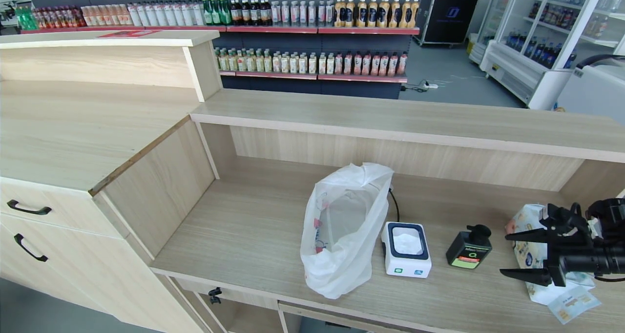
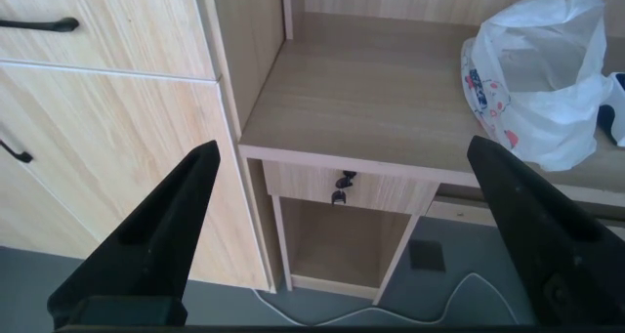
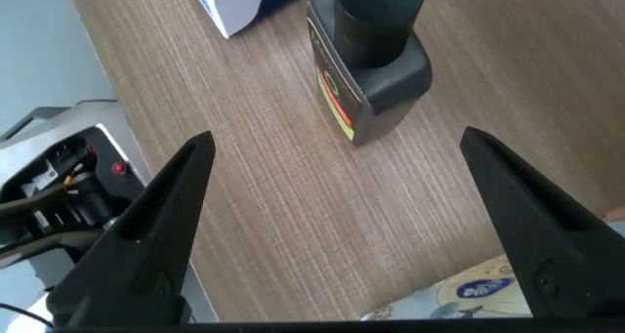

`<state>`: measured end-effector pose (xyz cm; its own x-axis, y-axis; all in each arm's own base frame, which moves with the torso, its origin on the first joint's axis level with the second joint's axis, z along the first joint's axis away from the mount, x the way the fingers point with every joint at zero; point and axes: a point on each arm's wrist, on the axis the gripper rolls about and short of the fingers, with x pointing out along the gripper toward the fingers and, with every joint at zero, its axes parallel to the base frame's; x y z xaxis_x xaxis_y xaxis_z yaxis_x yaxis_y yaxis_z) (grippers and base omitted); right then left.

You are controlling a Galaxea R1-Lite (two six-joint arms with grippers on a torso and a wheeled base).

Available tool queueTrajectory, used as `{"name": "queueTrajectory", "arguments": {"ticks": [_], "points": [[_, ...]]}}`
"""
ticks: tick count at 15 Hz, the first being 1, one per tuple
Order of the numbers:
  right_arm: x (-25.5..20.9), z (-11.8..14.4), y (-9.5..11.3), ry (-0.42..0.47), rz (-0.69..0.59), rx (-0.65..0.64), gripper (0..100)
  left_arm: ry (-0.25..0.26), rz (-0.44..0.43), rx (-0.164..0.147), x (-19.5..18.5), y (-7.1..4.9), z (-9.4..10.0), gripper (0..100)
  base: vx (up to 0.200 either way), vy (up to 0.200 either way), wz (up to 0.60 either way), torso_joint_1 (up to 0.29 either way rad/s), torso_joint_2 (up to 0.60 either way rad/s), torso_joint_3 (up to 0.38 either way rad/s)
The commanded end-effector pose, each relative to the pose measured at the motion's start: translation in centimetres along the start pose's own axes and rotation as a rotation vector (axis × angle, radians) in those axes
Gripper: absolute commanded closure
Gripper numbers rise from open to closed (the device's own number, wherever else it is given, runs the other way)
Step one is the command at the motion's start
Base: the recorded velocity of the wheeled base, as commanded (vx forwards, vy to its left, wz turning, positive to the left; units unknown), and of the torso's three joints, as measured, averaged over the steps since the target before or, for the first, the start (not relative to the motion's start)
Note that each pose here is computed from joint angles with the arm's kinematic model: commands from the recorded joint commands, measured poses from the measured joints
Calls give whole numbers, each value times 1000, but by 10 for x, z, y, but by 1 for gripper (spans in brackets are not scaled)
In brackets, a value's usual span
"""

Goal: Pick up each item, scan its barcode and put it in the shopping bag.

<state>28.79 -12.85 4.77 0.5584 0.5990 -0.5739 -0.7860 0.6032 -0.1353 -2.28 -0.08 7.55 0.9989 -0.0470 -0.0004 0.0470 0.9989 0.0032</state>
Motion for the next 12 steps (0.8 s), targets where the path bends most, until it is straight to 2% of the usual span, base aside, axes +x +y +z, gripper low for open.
{"name": "queueTrajectory", "arguments": {"ticks": [1,12], "points": [[14,-9,-5,2,32,6,0,1,-1,0,0,0,0,0,0,0,0,0,0,0],[72,-5,-16,-22,114,-76,0,1,-1,0,0,0,0,0,0,0,0,0,0,0]]}}
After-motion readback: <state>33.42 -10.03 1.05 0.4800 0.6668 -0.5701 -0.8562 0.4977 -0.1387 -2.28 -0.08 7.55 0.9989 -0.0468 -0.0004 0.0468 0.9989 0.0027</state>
